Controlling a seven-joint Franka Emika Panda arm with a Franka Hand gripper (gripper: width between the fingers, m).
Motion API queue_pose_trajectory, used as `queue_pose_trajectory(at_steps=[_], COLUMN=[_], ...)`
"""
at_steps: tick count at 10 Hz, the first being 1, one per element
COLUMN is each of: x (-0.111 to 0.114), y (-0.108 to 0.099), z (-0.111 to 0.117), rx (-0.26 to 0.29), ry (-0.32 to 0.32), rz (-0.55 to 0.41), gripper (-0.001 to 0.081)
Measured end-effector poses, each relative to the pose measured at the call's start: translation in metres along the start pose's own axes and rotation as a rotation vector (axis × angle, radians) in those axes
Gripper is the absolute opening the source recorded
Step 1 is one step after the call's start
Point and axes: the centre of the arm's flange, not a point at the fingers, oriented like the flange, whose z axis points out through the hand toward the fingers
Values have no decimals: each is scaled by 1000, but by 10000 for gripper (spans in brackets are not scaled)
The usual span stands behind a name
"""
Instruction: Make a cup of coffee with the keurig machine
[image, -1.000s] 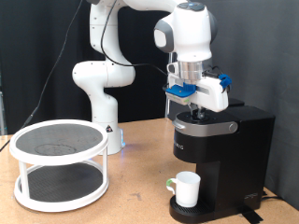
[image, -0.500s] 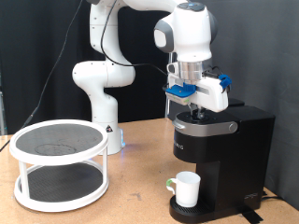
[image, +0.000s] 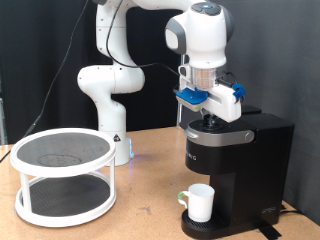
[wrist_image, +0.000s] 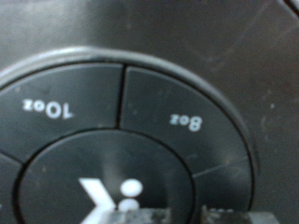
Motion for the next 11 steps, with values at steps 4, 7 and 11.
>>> queue_pose_trajectory(at_steps=[4, 7, 11], x=[3, 7, 8], y=[-8, -24, -33], z=[-1, -3, -4], rx=[-30, -88, -117], ry=[-11, -9, -6], rz=[46, 103, 118], gripper=[0, 0, 0])
